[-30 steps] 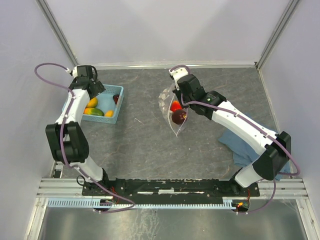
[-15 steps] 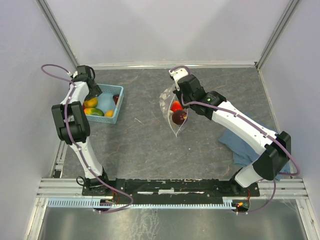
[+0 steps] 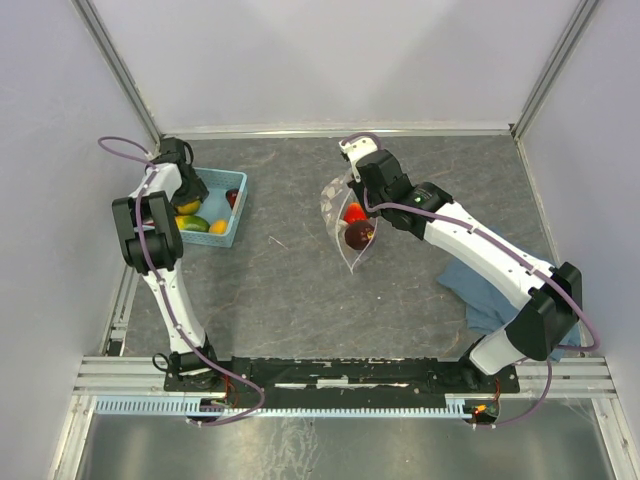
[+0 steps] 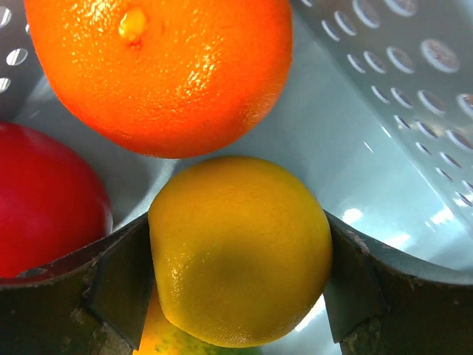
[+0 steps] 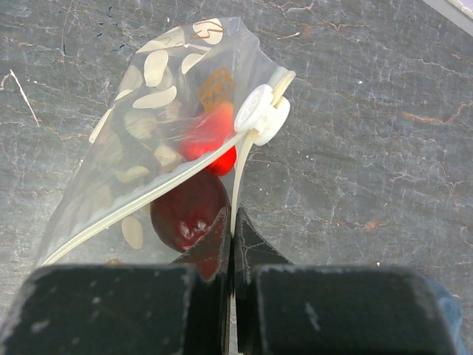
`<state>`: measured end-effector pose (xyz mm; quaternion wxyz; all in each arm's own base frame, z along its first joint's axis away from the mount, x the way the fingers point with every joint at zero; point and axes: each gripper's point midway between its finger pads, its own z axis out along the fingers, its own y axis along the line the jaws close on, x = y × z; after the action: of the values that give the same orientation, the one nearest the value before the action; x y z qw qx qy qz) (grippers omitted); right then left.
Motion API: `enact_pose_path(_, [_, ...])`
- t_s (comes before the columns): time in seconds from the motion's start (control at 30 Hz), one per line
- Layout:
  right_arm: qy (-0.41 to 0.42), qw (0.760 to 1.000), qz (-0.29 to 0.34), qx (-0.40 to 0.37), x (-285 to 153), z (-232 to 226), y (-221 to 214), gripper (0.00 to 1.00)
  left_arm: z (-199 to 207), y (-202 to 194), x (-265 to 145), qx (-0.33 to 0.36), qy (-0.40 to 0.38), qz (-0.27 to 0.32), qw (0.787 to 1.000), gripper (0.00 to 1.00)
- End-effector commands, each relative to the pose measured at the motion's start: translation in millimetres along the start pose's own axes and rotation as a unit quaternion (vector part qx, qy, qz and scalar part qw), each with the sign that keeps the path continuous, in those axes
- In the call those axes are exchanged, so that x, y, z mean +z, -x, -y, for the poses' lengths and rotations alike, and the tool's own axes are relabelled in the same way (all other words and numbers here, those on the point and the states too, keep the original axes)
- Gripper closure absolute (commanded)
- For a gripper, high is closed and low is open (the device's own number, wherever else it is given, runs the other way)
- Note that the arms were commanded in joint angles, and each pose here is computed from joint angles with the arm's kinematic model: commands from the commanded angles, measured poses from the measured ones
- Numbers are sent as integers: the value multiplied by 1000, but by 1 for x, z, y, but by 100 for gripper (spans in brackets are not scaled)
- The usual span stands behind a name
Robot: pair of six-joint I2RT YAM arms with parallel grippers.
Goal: Place the food in the zip-top bag and seal the zipper
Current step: Pick up the fake fruit from the bin.
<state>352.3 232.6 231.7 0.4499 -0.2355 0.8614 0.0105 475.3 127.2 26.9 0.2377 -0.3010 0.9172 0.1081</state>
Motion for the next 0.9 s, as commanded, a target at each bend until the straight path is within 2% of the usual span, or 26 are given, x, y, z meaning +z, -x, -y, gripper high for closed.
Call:
enact_pose_path(0.0, [-7,999,37,12,-10,7,19,98,10,17,-10,20,-33,14,999,18])
enact_pose_path(0.3, [-6,999,38,13,-11,8,19,98,26,26,-41,19,-80,30,996,38])
enact_pose_path(0.63, [5,999,42,21,-17,6,23,98,56,35,-122,25,-142,85,986,42])
enact_pose_path(0.87, [1,999,39,33,-24,8,22,99,100,8,-185,43,-219,98,970,43])
